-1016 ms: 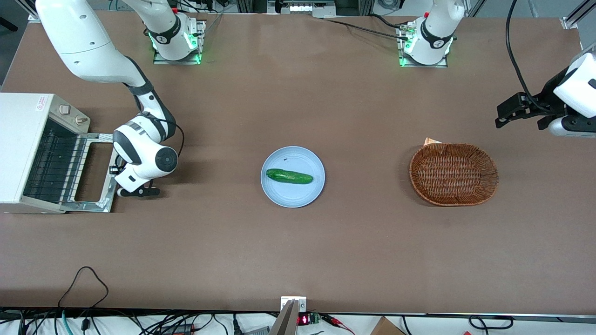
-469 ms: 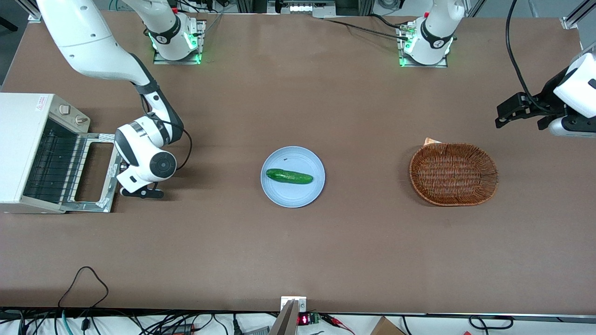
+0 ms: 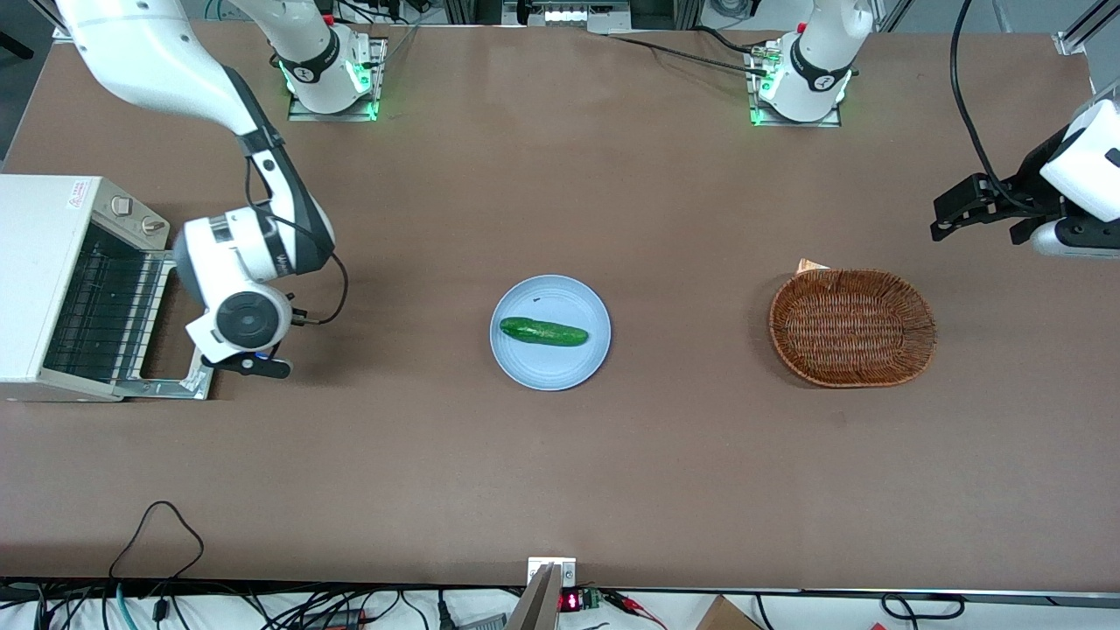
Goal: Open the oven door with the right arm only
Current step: 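Lift the right gripper up and away from the open door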
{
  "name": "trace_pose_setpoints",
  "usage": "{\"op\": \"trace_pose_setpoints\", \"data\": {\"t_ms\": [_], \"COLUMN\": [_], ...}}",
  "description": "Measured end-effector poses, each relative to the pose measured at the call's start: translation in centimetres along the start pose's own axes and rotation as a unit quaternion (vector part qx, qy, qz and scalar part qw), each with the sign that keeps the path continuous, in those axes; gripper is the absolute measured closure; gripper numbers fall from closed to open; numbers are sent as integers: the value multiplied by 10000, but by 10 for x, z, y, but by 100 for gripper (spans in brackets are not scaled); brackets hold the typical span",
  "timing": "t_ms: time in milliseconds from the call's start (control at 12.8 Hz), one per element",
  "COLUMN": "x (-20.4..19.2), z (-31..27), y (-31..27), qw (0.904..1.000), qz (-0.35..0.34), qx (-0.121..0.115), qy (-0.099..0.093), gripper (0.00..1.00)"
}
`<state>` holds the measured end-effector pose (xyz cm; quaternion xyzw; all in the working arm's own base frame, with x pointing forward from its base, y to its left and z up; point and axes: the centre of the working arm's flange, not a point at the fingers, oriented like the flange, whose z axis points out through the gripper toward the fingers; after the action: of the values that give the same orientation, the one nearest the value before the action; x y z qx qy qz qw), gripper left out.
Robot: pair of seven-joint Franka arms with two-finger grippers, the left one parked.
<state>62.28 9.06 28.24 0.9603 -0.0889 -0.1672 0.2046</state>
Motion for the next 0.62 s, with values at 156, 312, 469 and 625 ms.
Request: {"op": "trace_pose_setpoints", "data": {"t_ms": [156,312,469,625], "x": [-3,-3,-3,-8], "z": [-42,-72,-87,-105], "y": [15,32,43,59], "qw": [9986,9963,9948,9918], "qz": [-99,-113,-76,-158], "qx": [468,782,955,1242], "qy": [-244,-349,-336,-254], "gripper": [99,96,76,54]}}
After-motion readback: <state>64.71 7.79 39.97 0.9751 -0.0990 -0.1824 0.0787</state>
